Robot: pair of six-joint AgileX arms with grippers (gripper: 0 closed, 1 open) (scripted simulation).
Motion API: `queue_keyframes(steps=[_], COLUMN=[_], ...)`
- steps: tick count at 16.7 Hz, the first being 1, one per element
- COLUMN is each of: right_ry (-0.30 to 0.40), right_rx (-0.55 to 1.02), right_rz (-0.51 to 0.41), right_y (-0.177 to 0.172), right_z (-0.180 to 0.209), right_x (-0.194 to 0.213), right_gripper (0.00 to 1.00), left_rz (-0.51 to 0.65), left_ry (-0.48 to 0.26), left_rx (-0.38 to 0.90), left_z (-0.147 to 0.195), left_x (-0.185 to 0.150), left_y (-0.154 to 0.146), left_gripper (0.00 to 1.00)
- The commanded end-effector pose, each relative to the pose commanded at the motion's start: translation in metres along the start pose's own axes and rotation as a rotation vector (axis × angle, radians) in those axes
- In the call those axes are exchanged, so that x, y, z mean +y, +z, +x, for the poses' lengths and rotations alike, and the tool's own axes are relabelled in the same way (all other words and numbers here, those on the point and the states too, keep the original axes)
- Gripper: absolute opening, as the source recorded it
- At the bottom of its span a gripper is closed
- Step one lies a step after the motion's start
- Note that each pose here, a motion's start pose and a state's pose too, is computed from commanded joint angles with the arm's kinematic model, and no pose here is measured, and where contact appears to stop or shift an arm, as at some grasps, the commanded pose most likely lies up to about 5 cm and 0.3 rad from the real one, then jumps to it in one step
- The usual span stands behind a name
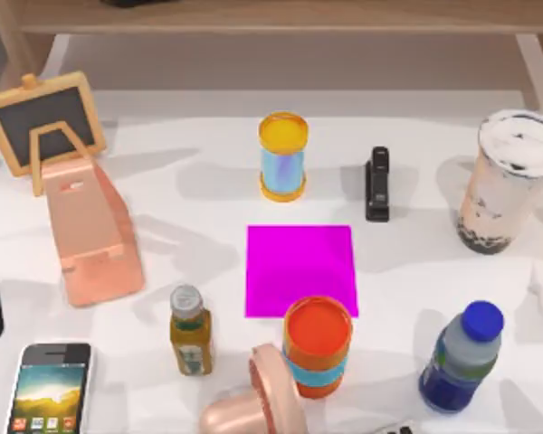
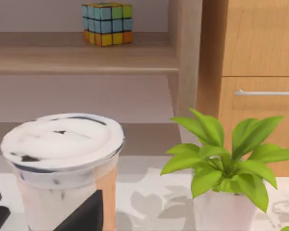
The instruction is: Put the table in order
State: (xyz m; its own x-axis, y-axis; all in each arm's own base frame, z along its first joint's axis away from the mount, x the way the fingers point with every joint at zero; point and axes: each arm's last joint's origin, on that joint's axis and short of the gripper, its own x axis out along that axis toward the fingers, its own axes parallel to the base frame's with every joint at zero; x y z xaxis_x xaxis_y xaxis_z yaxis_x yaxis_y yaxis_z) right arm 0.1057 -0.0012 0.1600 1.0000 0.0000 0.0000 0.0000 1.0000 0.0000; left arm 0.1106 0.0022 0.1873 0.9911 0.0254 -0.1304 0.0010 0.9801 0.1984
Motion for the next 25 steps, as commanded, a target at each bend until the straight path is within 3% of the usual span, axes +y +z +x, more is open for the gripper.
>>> queue_keyframes(steps=[5,8,10,13,18,22,25], right_ry=[0.0,0.0,0.0,0.0,0.0,0.0,0.0], right_rx=[0.0,0.0,0.0,0.0,0.0,0.0,0.0], right_rz=[0.0,0.0,0.0,0.0,0.0,0.0,0.0], right_y=[0.0,0.0,0.0,0.0,0.0,0.0,0.0], right_z=[0.0,0.0,0.0,0.0,0.0,0.0,0.0], right_x=[0.0,0.0,0.0,0.0,0.0,0.0,0.0], right_gripper=[1.0,1.0,1.0,1.0,1.0,1.0,1.0], left_rz=[0.369,0.632,0.807,1.054,1.37,1.511,1.558], left_ry=[-0.052,-0.157,-0.265,-0.482,-0.937,-1.277,-1.453], left_rx=[0.25,0.423,0.533,0.666,0.754,0.707,0.649], left_z=[0.02,0.048,0.073,0.118,0.191,0.235,0.254], left_x=[0.018,0.033,0.045,0.065,0.099,0.12,0.13], left_y=[0.046,0.073,0.086,0.094,0.077,0.048,0.028], left_gripper=[1.0,1.0,1.0,1.0,1.0,1.0,1.0])
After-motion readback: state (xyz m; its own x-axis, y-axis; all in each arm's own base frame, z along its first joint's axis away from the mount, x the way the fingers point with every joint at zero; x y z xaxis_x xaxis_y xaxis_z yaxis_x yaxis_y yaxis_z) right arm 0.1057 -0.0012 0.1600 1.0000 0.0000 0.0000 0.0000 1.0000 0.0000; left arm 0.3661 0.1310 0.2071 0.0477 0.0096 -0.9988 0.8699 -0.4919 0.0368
